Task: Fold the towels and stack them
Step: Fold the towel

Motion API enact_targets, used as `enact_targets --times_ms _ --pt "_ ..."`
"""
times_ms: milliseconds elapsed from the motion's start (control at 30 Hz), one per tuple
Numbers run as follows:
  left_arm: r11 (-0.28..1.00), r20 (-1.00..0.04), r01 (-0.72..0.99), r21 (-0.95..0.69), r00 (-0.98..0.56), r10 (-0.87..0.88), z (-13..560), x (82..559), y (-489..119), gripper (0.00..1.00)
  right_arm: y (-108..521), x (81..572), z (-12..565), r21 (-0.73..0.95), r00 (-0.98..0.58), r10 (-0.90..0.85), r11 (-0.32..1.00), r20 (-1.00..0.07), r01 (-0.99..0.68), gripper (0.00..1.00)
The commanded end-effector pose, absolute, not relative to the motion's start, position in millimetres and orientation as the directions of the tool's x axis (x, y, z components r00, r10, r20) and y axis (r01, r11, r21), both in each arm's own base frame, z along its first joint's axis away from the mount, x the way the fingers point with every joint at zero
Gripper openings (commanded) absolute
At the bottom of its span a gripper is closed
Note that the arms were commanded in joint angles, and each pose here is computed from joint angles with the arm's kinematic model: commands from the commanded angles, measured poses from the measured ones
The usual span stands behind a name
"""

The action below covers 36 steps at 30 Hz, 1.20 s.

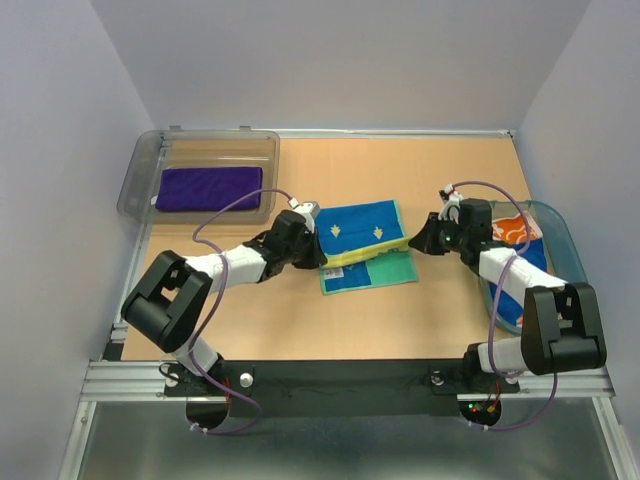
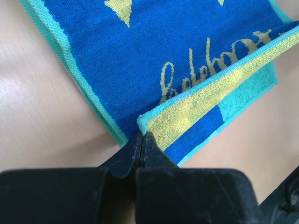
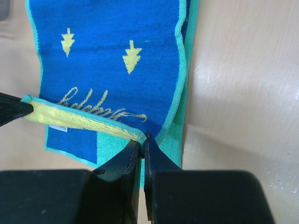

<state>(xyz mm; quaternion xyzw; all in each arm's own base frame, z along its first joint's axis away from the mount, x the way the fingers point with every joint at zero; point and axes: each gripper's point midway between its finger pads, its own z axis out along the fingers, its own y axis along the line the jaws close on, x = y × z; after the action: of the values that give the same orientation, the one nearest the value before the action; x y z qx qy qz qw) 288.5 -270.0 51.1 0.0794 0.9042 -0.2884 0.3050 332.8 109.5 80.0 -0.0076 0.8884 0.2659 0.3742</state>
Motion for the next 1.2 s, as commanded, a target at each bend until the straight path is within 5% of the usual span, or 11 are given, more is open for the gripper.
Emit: enact_targets --times_ms 0,667,833,1100,1167 --pt "0.872 -0.589 0.272 -0.407 -0.808 -0.023 50.7 279.7 -243.8 0.00 90.1 349.9 103.0 0.405 -0.628 0.213 0.897 -0.749 -0.179 0.07" --pt "0.869 -0.550 0.254 -0.425 -0.835 -0.024 33.4 257.1 -244.7 0.00 89.8 333.6 86.9 0.426 -0.660 0.232 0.893 -0.714 -0.147 0.07" --pt "0.873 -0.514 0.239 -0.425 -0.858 -0.016 16.7 249.4 -243.7 0.03 90.3 328.3 71.7 0.440 -0.697 0.242 0.890 -0.674 -0.116 0.14" --pt "0.831 -0.484 0.260 -0.492 -0.875 -0.012 30.1 224.2 -254.3 0.62 93.5 321.5 87.4 0.451 -0.701 0.234 0.882 -0.674 -0.139 0.36" --pt "0.824 -0.501 0.265 -0.500 -0.865 -0.026 41.1 222.7 -254.2 0.70 97.9 318.6 96.9 0.445 -0.692 0.203 0.875 -0.693 -0.189 0.38"
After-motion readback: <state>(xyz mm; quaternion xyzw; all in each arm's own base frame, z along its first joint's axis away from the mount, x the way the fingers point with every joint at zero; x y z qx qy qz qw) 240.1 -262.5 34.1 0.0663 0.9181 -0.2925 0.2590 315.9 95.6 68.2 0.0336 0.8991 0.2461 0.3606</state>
